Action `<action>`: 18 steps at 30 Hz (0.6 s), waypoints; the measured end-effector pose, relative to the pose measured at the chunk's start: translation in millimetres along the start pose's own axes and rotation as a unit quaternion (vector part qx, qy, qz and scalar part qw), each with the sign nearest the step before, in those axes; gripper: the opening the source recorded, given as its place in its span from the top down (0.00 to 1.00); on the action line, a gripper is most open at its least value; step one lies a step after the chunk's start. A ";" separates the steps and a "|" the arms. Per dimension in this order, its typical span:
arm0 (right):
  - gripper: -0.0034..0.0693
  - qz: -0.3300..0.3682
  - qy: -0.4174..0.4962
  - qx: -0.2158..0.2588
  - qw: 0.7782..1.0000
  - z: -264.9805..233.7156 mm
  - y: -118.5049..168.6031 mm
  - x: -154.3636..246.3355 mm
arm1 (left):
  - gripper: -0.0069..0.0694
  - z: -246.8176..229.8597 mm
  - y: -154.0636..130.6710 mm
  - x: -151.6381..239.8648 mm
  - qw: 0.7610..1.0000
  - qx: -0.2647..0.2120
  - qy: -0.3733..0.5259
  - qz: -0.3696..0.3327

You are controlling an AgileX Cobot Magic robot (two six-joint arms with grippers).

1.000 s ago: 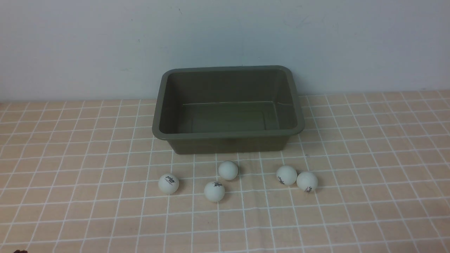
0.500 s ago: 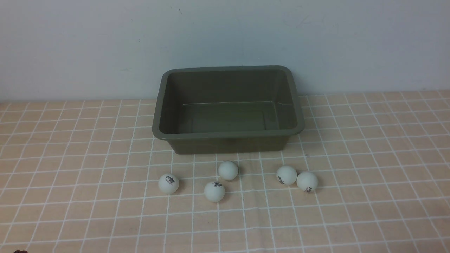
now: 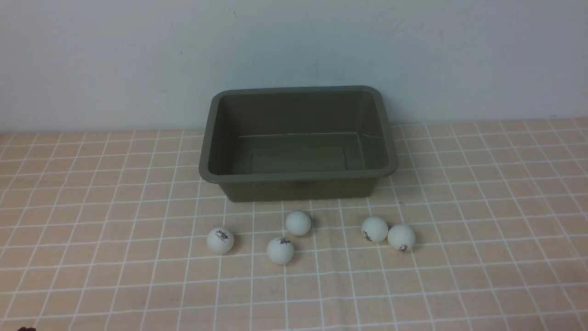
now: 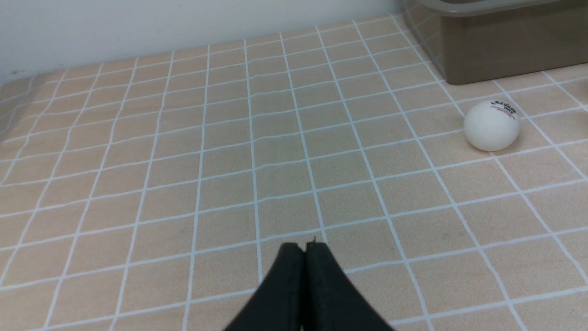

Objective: Put the table tennis balls into the box on the light coffee tablecloth.
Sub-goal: 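Reach for and grasp a ping pong ball on the table beside the basket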

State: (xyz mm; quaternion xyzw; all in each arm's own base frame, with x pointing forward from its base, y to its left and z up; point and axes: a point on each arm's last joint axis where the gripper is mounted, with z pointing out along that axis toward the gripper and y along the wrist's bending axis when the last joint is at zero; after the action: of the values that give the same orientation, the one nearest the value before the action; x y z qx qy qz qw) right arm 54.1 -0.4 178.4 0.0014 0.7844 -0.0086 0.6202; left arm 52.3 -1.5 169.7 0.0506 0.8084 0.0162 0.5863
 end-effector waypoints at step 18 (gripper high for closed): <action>0.97 0.042 -0.074 -0.032 0.996 -51.8 4.6 -93.7 | 1.00 0.0 0.0 0.0 1.000 0.000 0.000 0.000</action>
State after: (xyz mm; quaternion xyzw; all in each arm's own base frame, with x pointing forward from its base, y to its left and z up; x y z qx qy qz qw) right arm 25.4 5.7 281.4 0.0138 0.7355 0.0420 0.6761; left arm 52.3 -1.5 169.7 0.0506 0.8084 0.0162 0.5863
